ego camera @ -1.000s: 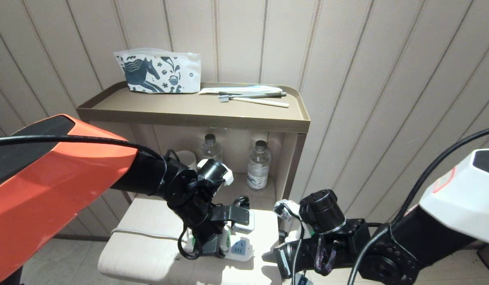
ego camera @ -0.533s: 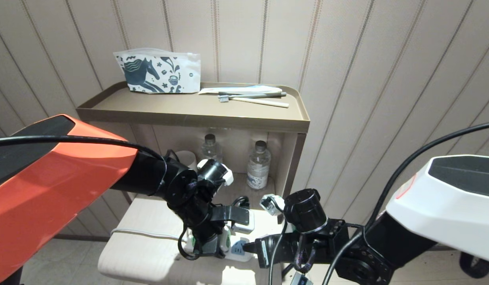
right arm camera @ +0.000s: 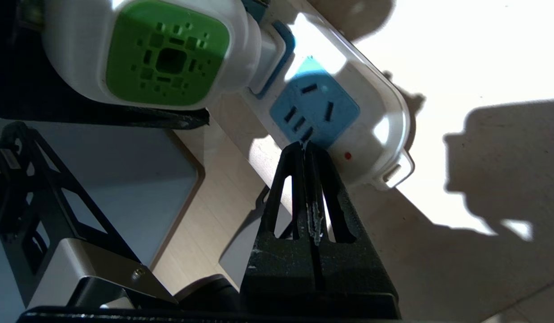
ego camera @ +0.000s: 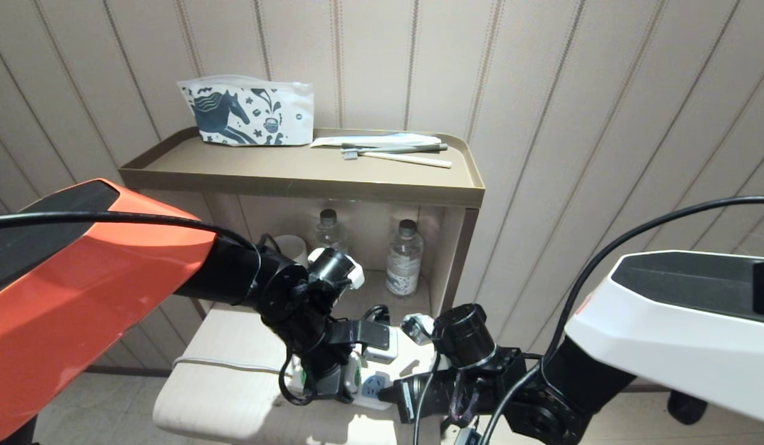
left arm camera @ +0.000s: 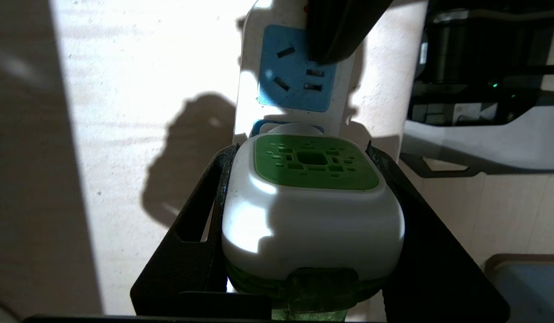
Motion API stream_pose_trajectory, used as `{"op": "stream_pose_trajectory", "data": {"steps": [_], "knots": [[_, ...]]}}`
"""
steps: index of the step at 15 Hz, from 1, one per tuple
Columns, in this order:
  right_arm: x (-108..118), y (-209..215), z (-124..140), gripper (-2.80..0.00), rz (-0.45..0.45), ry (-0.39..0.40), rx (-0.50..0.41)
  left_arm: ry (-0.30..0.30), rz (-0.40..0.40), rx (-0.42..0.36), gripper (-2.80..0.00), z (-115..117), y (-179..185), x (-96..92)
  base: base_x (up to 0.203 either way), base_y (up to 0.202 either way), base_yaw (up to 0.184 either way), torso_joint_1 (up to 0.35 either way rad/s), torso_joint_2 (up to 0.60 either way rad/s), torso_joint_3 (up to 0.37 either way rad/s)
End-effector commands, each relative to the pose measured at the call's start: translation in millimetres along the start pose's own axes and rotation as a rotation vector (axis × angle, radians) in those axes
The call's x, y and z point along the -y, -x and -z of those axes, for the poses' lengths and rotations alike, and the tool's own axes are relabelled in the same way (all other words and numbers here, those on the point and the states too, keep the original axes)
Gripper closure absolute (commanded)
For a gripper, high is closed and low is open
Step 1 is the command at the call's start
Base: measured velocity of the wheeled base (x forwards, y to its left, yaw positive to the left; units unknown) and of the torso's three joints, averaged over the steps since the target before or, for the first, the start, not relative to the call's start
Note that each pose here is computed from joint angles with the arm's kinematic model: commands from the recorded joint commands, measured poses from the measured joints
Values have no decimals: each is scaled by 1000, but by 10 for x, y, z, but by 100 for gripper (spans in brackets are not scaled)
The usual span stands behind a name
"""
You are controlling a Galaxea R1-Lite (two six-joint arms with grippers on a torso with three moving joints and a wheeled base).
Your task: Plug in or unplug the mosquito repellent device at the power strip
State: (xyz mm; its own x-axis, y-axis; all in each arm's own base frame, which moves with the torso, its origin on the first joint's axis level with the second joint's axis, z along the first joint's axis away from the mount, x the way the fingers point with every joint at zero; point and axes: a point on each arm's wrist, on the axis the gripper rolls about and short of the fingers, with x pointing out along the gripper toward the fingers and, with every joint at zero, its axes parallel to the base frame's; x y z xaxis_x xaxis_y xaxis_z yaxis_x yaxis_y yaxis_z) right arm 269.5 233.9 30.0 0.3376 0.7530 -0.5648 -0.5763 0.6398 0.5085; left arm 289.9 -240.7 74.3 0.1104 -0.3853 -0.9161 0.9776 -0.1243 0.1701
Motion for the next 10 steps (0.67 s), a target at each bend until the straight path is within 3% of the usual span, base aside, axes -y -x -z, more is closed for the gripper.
{"op": "stream_pose_trajectory", "data": {"steps": [1,10], "knots": [[5,-43,-31,0,-4,-1,6,-1,12,22,0,2,9,20,0,0,0,0,0,0],[0,-38,-195,0,-1,11,69,4,18,59,0,-24,43,8,0,0,0,0,0,0]]}}
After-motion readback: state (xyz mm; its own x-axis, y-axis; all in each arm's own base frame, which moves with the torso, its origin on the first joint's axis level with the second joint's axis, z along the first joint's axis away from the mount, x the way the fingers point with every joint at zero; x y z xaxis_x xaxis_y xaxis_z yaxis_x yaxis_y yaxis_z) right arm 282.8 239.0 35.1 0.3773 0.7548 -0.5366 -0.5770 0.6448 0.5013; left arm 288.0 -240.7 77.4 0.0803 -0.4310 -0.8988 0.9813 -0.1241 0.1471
